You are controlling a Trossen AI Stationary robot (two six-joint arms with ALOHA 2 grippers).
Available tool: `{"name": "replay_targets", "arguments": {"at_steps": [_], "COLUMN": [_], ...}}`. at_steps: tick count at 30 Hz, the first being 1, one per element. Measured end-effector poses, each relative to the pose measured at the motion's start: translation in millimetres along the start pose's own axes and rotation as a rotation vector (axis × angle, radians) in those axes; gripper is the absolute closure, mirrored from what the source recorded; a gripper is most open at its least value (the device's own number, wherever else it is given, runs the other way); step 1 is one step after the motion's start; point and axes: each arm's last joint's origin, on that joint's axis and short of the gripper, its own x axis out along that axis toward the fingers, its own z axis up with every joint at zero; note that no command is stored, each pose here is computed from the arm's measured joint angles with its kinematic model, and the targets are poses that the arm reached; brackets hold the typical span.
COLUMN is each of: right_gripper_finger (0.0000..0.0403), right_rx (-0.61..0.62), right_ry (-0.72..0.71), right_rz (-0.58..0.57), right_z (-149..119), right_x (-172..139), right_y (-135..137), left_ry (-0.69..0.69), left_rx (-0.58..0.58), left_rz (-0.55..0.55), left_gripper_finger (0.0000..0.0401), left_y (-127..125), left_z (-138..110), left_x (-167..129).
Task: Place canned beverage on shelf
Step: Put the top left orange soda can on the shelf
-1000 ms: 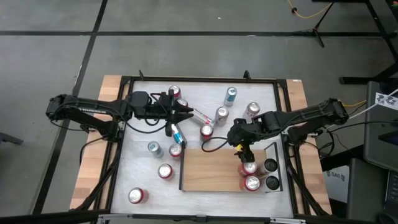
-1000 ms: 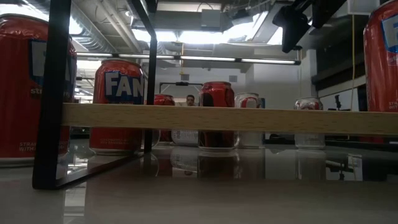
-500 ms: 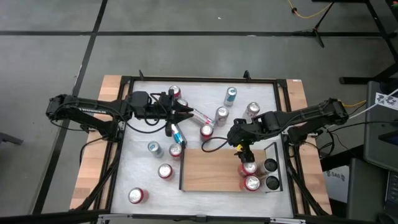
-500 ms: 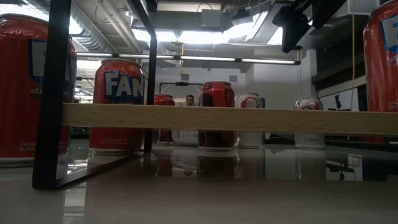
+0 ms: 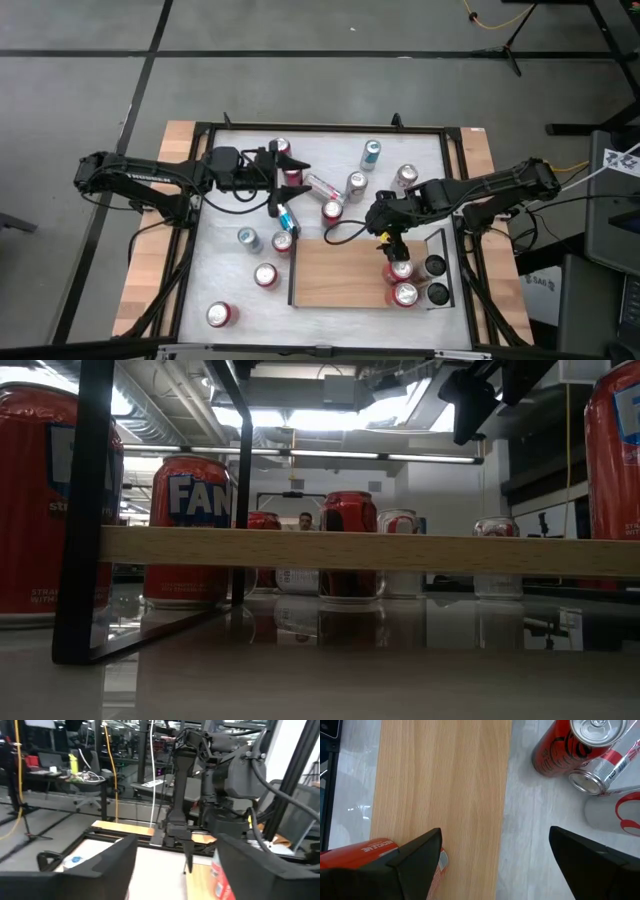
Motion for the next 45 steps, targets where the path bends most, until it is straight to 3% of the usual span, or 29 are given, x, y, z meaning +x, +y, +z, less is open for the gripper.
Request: {"name": "replay_targets", "arguments": {"at_steps": [9, 19, 24, 29, 33, 39, 45], "right_gripper_finger": [0.0042, 0.0043, 0.0042, 0.0043, 0.0043, 0.0043, 0.0042], "right_rx": [0.0, -0.015, -0.048, -0.037, -0.003, 0.048, 0.072], "right_ry": [0.0, -0.023, -0.129, -0.248, -0.302, -0.322, -0.322], "right_rz": [0.0, 0.002, -0.007, -0.111, -0.14, -0.14, -0.131], "right_z": [0.0, 0.0, -7.0, -24.1, -36.7, -43.2, -42.0], "right_x": [0.0, -3.6, -32.0, -64.3, -73.0, -64.1, -55.4], "right_y": [0.0, 0.1, -0.7, -5.5, -12.8, -27.2, -40.5], "left_ry": [0.023, 0.001, -0.049, -0.104, -0.125, -0.049, 0.158], "left_rx": [0.113, 0.12, 0.083, -0.029, -0.142, -0.23, -0.263], "left_rz": [0.128, 0.15, 0.174, 0.361, 0.51, 0.715, 0.871], "left_gripper_finger": [0.0009, 0.0012, 0.0012, 0.0012, 0.0012, 0.0012, 0.0012], "left_y": [3.9, 3.7, 4.4, 22.9, 50.5, 96.2, 123.0], "left_z": [-2.7, -0.8, 3.6, 9.7, 17.7, 13.6, -6.1], "left_x": [-0.2, -0.2, -0.1, -0.7, -2.9, -13.0, -27.6]}}
